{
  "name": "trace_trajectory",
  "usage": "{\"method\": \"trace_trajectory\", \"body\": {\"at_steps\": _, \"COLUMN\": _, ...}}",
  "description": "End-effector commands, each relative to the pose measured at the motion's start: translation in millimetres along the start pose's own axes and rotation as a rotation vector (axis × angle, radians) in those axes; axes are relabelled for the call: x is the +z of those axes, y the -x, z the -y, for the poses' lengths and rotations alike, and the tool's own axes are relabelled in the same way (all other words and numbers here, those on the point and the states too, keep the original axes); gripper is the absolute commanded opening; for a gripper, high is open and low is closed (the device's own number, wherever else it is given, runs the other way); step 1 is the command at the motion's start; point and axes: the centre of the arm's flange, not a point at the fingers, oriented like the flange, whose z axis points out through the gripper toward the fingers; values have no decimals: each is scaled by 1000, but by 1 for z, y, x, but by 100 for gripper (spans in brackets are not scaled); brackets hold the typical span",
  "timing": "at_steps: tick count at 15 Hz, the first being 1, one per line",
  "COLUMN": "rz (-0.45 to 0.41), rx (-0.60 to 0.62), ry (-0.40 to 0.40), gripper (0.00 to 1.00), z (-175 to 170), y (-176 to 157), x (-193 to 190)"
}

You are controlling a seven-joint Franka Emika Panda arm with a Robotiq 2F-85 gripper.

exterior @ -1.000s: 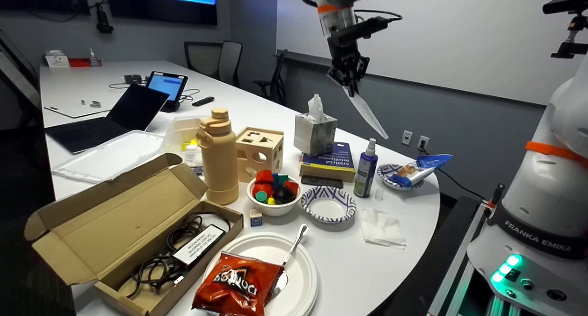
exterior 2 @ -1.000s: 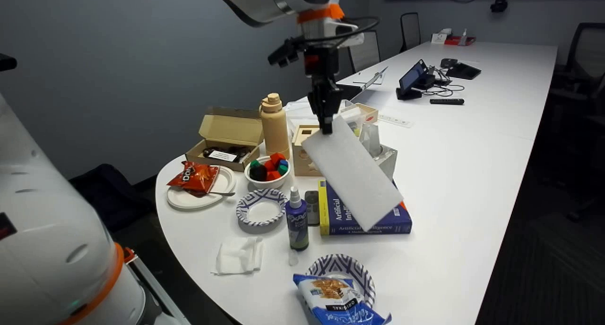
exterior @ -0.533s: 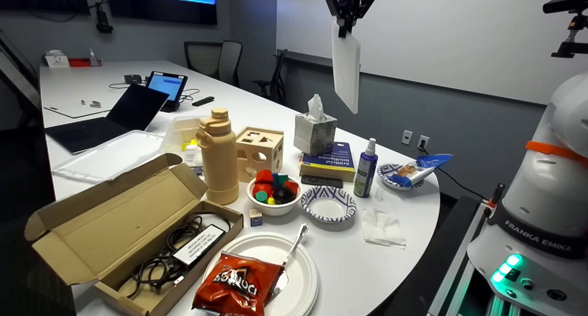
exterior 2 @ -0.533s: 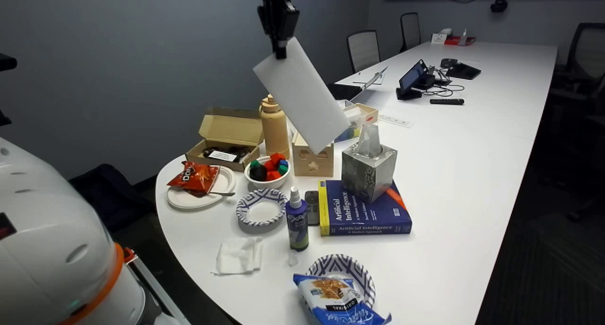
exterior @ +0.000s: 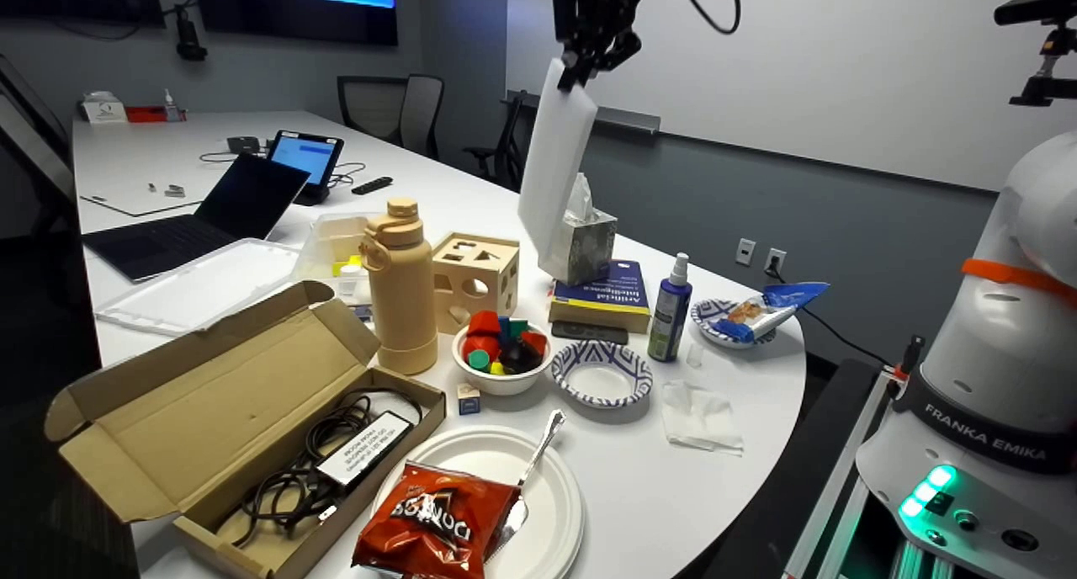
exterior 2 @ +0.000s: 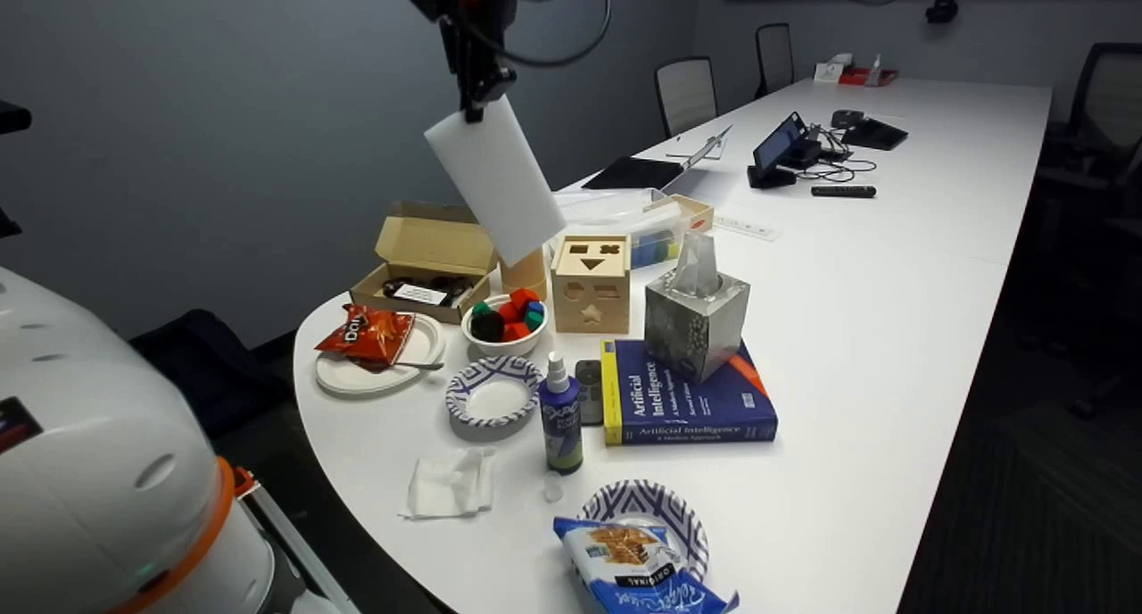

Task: Put the white item in the box

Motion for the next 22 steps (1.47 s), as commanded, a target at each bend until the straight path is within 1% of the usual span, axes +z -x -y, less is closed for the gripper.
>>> {"method": "trace_trajectory", "body": {"at_steps": 1, "rz": 66, "rx": -73, "ry": -171, "gripper": 3, "z": -19, "y": 2, "x": 88}}
{"method": "trace_trajectory", "body": {"at_steps": 2, "rz": 93, "rx": -86, "ry": -212, "gripper": 3, "z": -24, "y": 4, "x": 106}}
{"method": "trace_trajectory", "body": {"at_steps": 4, "rz": 152, "rx": -115, "ry": -295, "gripper": 3, "z": -38, "y": 9, "x": 128}}
{"method": "trace_trajectory", "body": {"at_steps": 6, "rz": 199, "rx": -151, "ry": -379, "gripper": 3, "z": -50, "y": 10, "x": 136}}
{"method": "trace_trajectory", "body": {"at_steps": 10, "rz": 293, "rx": -240, "ry": -549, "gripper": 3, "z": -64, "y": 11, "x": 137}}
{"method": "trace_trajectory", "body": {"at_steps": 11, "rz": 326, "rx": -260, "ry": -589, "gripper": 3, "z": -66, "y": 12, "x": 143}}
{"method": "trace_trajectory", "body": {"at_steps": 12, "rz": 367, "rx": -276, "ry": -621, "gripper": 3, "z": -67, "y": 13, "x": 157}}
{"method": "trace_trajectory", "body": {"at_steps": 13, "rz": 422, "rx": -283, "ry": -639, "gripper": 3, "z": -67, "y": 13, "x": 171}}
{"method": "trace_trajectory", "body": {"at_steps": 14, "rz": 473, "rx": -285, "ry": -656, "gripper": 3, "z": -68, "y": 14, "x": 177}}
{"method": "trace_trajectory", "body": {"at_steps": 15, "rz": 396, "rx": -269, "ry": -603, "gripper": 10, "z": -67, "y": 26, "x": 158}}
{"method": "trace_trajectory", "body": {"at_steps": 17, "rz": 454, "rx": -274, "ry": -628, "gripper": 10, "z": -71, "y": 27, "x": 177}}
{"method": "trace_trajectory", "body": {"at_steps": 19, "rz": 467, "rx": -275, "ry": -633, "gripper": 10, "z": -72, "y": 24, "x": 183}}
{"method": "trace_trajectory", "body": {"at_steps": 20, "rz": 468, "rx": -276, "ry": -634, "gripper": 3, "z": -72, "y": 23, "x": 184}}
{"method": "trace_trajectory", "body": {"at_steps": 22, "rz": 485, "rx": -308, "ry": -668, "gripper": 3, "z": -60, "y": 21, "x": 200}}
